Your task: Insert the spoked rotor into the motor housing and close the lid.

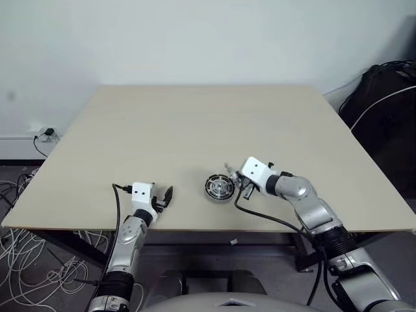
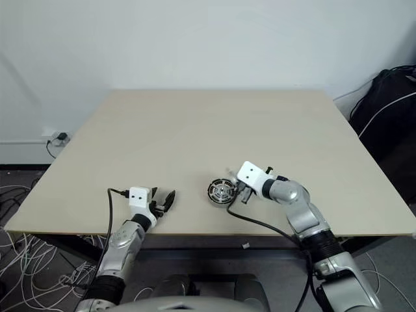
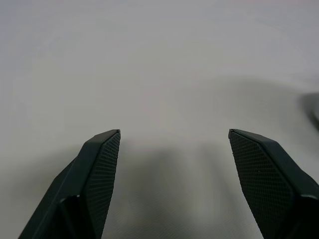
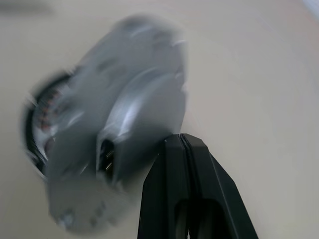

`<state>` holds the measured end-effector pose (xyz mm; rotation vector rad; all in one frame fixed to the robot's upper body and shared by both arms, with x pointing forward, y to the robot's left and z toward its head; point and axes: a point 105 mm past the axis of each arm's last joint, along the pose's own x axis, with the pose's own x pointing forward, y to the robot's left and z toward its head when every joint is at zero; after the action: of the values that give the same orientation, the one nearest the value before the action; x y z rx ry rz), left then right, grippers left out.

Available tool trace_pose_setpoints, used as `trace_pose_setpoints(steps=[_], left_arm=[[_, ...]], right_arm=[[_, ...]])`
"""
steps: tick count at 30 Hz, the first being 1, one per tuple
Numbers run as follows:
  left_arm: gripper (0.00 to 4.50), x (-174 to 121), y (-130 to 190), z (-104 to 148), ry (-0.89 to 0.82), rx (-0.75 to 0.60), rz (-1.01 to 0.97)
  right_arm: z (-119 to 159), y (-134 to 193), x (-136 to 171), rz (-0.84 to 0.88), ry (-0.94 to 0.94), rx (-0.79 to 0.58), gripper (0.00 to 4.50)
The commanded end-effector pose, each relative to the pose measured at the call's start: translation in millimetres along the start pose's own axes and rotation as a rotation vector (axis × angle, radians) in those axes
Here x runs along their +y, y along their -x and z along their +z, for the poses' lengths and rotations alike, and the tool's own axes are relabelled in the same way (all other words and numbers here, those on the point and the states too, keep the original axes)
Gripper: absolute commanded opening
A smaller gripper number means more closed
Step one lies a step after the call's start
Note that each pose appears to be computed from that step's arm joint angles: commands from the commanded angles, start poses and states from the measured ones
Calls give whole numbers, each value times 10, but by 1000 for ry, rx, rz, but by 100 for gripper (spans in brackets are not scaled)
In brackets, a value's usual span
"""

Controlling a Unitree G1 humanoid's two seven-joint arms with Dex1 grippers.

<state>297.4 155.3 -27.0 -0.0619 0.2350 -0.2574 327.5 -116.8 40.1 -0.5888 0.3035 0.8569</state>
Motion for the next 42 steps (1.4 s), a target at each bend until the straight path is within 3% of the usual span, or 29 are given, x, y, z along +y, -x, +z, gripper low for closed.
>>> trace_pose_setpoints(steps=[1,11,18,24,30,33,36,39,42], left_arm=[[367,16,-15,172,-24,-53,-4],[367,49,5,180,-21,-50,7],[367,34,-10,195,-24,-52,1],[367,48,-7,202,-25,-55,8],[367,51,2,203,-24,-57,13],[367,48,9,201,-24,-58,13],[367,44,9,200,-22,-58,11],[367,29,-1,203,-22,-59,4],[367,25,-6,204,-24,-58,0]], right_arm=[[294,39,41,56,-16,-100,3],[459,-58,170,186,-98,-128,3],[272,-390,278,202,-196,-68,3],[268,-539,347,213,-232,-69,3],[511,-441,346,244,-215,-155,3],[910,-218,204,231,-238,-333,3],[1026,-48,71,189,-215,-408,3],[857,11,-1,154,-201,-381,63],[581,14,-25,151,-179,-311,160]])
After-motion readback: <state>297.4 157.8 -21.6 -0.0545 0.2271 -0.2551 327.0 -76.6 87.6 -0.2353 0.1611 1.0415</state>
